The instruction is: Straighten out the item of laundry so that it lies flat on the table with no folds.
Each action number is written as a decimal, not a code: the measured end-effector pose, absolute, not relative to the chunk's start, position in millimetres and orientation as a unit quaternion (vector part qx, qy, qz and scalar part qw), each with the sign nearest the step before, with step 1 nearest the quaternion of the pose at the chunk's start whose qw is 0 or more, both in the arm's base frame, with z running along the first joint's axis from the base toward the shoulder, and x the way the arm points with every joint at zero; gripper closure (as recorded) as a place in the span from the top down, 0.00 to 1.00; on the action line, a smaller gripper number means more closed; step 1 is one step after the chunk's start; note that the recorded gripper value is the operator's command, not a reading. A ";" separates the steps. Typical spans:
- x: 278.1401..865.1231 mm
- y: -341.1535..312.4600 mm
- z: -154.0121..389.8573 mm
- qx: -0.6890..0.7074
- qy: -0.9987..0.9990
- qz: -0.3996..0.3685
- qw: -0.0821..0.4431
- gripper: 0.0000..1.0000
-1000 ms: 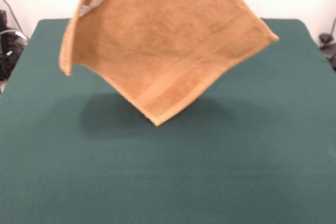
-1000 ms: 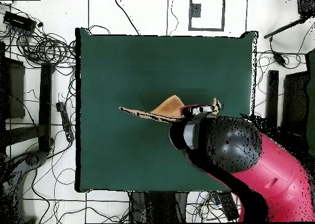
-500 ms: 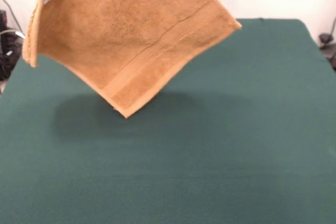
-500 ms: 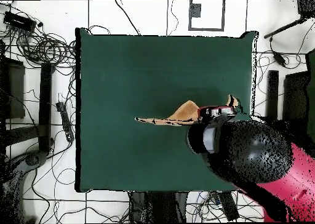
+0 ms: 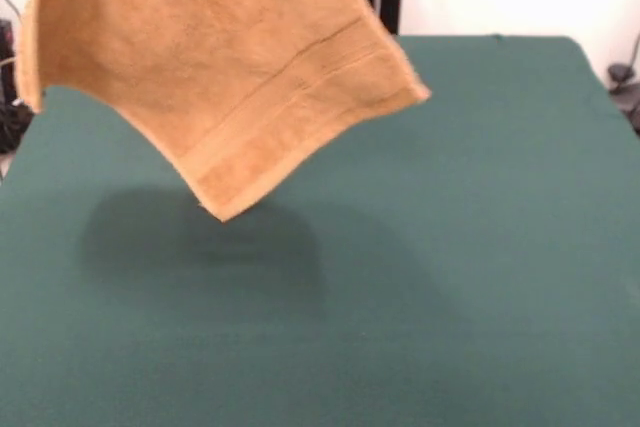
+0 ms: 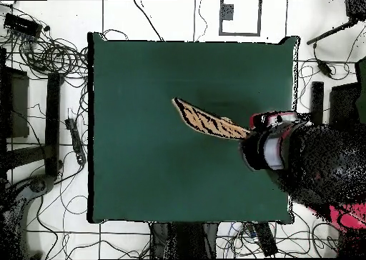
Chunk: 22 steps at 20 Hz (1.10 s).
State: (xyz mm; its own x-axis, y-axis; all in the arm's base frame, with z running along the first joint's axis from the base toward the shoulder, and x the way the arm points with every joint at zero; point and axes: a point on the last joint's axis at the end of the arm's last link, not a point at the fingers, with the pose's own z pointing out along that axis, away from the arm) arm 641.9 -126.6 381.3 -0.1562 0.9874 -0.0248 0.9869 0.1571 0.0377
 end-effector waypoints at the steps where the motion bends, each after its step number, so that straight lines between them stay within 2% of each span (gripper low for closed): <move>1: 644.6 -129.8 384.7 0.648 0.761 0.006 0.020 0.00; 14: 713.4 -164.5 437.3 0.619 0.785 -0.006 -0.001 0.00; 22: 748.3 -166.9 441.0 0.604 0.797 0.008 0.005 0.00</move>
